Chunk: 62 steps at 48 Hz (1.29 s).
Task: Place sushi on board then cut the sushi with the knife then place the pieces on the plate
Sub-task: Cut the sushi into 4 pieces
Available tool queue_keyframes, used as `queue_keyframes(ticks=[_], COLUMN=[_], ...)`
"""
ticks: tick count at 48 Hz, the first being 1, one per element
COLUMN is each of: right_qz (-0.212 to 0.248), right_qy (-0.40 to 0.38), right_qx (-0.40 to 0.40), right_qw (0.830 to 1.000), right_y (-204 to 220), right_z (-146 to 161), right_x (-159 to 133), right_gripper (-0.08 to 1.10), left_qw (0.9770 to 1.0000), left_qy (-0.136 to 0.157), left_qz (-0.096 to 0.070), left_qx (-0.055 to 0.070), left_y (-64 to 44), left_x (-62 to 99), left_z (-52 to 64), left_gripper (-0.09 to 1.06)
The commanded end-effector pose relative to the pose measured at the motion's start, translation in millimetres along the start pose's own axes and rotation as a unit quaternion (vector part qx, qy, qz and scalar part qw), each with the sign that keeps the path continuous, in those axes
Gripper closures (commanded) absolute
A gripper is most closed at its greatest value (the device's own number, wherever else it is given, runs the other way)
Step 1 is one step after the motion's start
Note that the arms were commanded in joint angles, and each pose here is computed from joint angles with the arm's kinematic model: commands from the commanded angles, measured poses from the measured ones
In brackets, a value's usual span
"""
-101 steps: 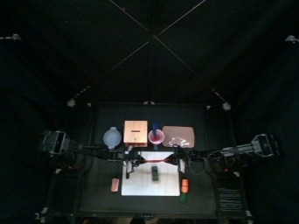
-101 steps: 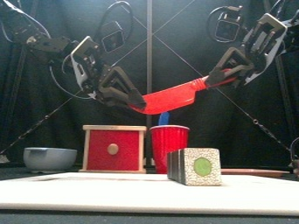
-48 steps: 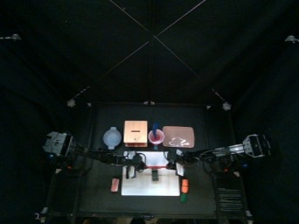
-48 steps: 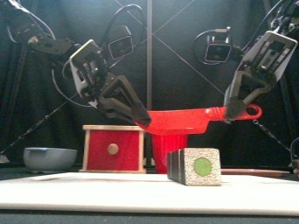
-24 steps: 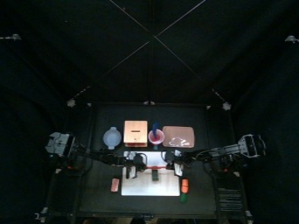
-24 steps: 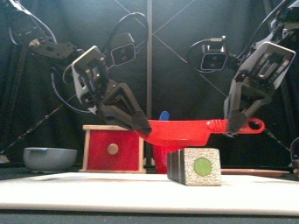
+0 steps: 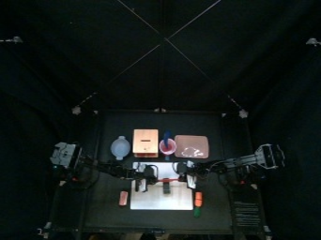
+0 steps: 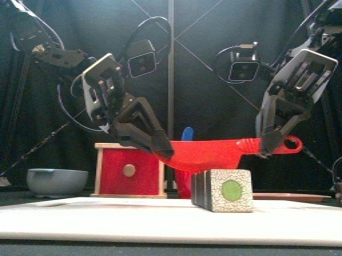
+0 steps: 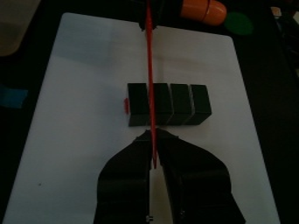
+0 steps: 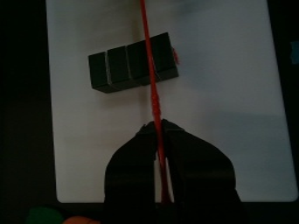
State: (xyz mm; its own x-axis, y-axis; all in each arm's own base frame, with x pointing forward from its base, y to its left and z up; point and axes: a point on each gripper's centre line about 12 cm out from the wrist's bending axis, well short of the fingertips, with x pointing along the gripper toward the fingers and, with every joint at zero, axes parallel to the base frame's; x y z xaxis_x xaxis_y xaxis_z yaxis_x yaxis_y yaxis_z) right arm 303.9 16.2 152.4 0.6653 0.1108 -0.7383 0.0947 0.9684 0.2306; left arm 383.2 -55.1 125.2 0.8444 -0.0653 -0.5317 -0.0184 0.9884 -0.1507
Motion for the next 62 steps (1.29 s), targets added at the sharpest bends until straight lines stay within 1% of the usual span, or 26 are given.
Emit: queue_keyframes(ticks=[1, 7, 14, 21, 39, 50, 55, 62], right_qz=[-0.001, -0.004, -0.004, -0.004, -0.006, -0.007, -0.009, -0.013], right_qy=[-0.021, -0.021, -0.019, -0.019, -0.005, 0.003, 0.009, 0.019], right_qx=[0.003, 0.003, 0.004, 0.004, 0.005, 0.006, 0.007, 0.006], right_qw=[1.0, 1.0, 1.0, 1.0, 1.0, 1.0, 1.0, 1.0], right_y=[-1, -4, -4, -4, -5, -6, -7, -11], right_z=[13, 13, 13, 13, 8, 6, 4, 0], right_x=[-5, -5, -4, -5, 1, 6, 9, 14], right_gripper=[0.77, 0.77, 0.77, 0.77, 0.77, 0.77, 0.77, 0.77], left_qw=[0.9998, 0.9998, 0.9999, 0.9999, 0.9999, 1.0, 0.9999, 0.9999], left_qy=[-0.02, -0.018, -0.014, -0.015, -0.011, -0.002, 0.006, 0.013], left_qz=[-0.006, -0.005, -0.006, -0.006, -0.006, -0.004, 0.001, 0.003], left_qx=[-0.003, -0.003, -0.002, -0.007, -0.008, -0.007, -0.008, -0.006], left_y=[-5.5, -4.6, -6.1, -7.0, -8.1, -7.2, -3.1, -1.8], left_x=[-0.1, 0.9, 1.8, 1.9, 2.6, 7.4, 11.1, 13.9], left_z=[14.4, 13.0, 10.8, 11.1, 8.4, 2.5, -2.4, -6.9], left_gripper=[0.48, 0.48, 0.49, 0.48, 0.48, 0.48, 0.48, 0.48])
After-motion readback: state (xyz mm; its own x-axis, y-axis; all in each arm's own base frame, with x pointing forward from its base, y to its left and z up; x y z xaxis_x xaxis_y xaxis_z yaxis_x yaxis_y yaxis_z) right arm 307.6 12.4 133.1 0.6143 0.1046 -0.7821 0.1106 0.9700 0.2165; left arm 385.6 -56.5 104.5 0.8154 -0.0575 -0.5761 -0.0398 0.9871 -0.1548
